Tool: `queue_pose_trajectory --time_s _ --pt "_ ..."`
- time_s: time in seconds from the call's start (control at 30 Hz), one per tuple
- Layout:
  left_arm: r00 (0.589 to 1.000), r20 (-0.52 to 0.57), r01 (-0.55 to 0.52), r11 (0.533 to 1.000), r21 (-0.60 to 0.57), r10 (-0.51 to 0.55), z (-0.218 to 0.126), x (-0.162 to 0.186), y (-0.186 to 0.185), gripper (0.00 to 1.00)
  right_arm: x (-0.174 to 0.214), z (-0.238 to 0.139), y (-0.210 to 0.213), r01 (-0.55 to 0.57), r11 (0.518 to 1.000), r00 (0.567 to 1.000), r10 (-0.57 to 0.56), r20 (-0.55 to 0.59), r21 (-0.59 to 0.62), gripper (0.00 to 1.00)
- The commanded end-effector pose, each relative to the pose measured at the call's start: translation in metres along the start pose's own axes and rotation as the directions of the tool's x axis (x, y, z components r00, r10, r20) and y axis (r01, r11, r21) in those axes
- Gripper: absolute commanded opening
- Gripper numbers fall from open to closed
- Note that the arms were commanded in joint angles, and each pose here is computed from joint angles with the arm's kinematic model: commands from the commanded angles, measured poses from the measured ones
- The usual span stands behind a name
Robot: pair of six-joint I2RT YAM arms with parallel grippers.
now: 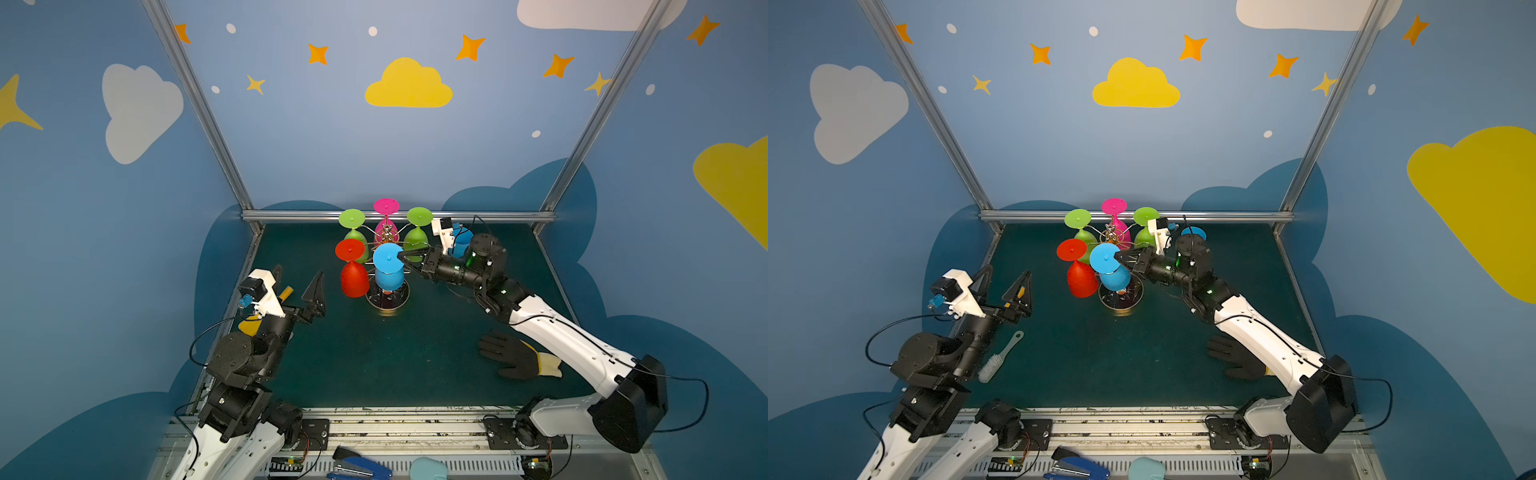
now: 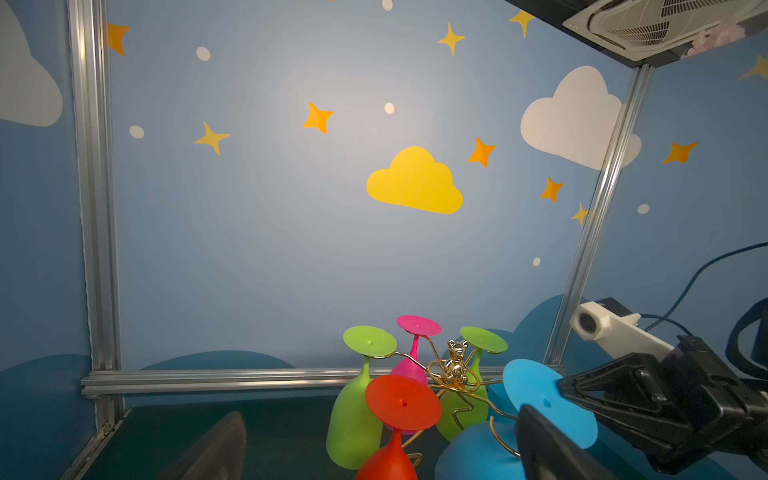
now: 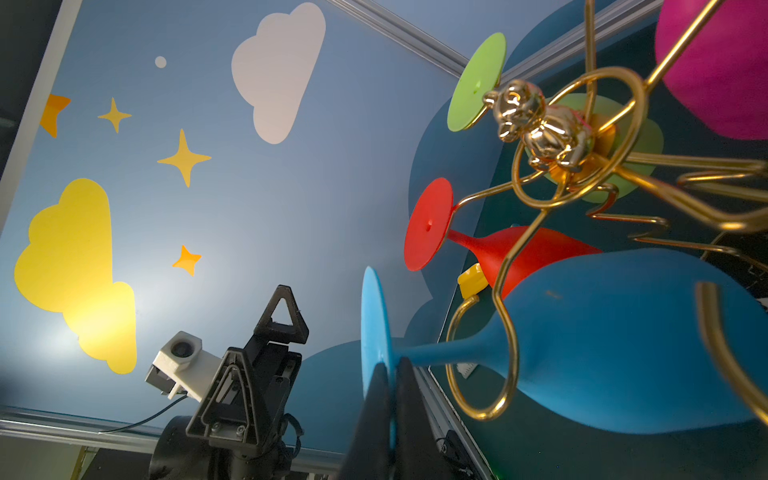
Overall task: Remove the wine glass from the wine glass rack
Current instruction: 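Close the right gripper on that light blue glass's base, then pull the light blue glass off the rack with the right gripper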
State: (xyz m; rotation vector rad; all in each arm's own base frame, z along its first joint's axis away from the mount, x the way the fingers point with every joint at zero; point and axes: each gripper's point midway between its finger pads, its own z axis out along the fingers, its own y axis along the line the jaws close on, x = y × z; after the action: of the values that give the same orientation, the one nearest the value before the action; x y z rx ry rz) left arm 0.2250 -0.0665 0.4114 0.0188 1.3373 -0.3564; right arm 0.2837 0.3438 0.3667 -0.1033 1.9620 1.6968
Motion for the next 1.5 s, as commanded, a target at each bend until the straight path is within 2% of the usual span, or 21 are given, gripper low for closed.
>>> queue_pose_trajectory --time_s 0.0,1.47 --pt "1.000 0.018 0.011 1.000 -0.002 -0.011 -0.002 -0.004 0.001 0.99 -0.004 -0.002 0.007 0.030 0.999 0.999 -0.030 0.020 -0.022 0.00" --pt "0.999 0.035 0.012 1.000 -0.005 -0.012 -0.007 -0.009 0.002 0.99 -0.035 0.017 -0.004 0.038 0.999 0.997 -0.038 0.068 0.006 0.00"
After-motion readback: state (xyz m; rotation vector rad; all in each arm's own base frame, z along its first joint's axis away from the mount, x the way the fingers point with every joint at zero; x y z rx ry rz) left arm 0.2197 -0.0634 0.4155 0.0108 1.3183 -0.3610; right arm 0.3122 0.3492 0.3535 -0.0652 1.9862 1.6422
